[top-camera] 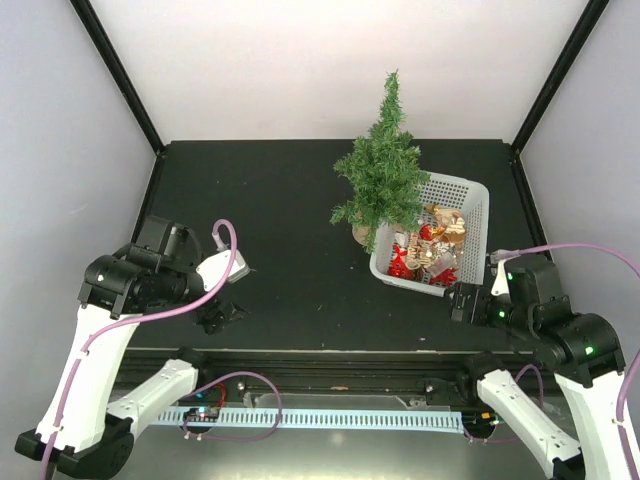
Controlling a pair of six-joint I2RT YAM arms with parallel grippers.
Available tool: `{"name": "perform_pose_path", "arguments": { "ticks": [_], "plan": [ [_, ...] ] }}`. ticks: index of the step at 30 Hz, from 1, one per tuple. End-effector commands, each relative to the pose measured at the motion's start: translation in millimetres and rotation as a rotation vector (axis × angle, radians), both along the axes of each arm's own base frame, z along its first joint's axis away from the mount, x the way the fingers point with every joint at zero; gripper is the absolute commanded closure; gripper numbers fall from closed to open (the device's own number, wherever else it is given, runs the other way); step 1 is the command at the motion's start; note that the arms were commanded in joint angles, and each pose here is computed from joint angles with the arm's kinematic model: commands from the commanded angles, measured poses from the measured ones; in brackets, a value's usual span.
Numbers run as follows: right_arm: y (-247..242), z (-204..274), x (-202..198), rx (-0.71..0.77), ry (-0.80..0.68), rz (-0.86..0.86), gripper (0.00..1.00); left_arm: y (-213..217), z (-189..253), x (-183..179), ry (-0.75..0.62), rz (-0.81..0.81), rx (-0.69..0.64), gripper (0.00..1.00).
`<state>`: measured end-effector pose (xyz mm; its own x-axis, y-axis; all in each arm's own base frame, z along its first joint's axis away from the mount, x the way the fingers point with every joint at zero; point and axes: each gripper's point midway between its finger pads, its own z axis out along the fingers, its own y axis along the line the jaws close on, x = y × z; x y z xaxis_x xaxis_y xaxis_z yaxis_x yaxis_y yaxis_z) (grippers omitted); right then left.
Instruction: Decorate the small christmas tree
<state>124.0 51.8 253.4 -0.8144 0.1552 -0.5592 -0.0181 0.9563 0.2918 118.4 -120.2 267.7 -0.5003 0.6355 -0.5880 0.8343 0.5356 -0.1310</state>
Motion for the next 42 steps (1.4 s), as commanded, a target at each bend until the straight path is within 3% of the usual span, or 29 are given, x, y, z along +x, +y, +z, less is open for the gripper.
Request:
{"name": "perform_pose_path", "arguments": {
  "ticks": [1, 23, 28, 33, 42],
  "plan": [
    [-1, 1, 1, -0.008, -0.022, 0.003, 0.0, 2, -2, -5, 0.012, 0.003, 0.009, 0.01],
    [10, -7, 8, 0.033, 0.031, 0.004, 0.0, 4, -2, -7, -0.005, 0.007, 0.008, 0.01],
    [30, -27, 20, 0.111, 0.149, -0.013, 0.0, 4, -4, -6, 0.001, 0.011, 0.015, 0.01],
    [34, -44, 47, 0.137, 0.165, -0.112, 0.0, 4, -5, -5, 0.001, 0.013, 0.016, 0.01],
    [31, -69, 109, 0.051, 0.213, -0.243, 0.0, 9, -2, -8, -0.036, 0.037, 0.013, 0.01]
  ]
}}
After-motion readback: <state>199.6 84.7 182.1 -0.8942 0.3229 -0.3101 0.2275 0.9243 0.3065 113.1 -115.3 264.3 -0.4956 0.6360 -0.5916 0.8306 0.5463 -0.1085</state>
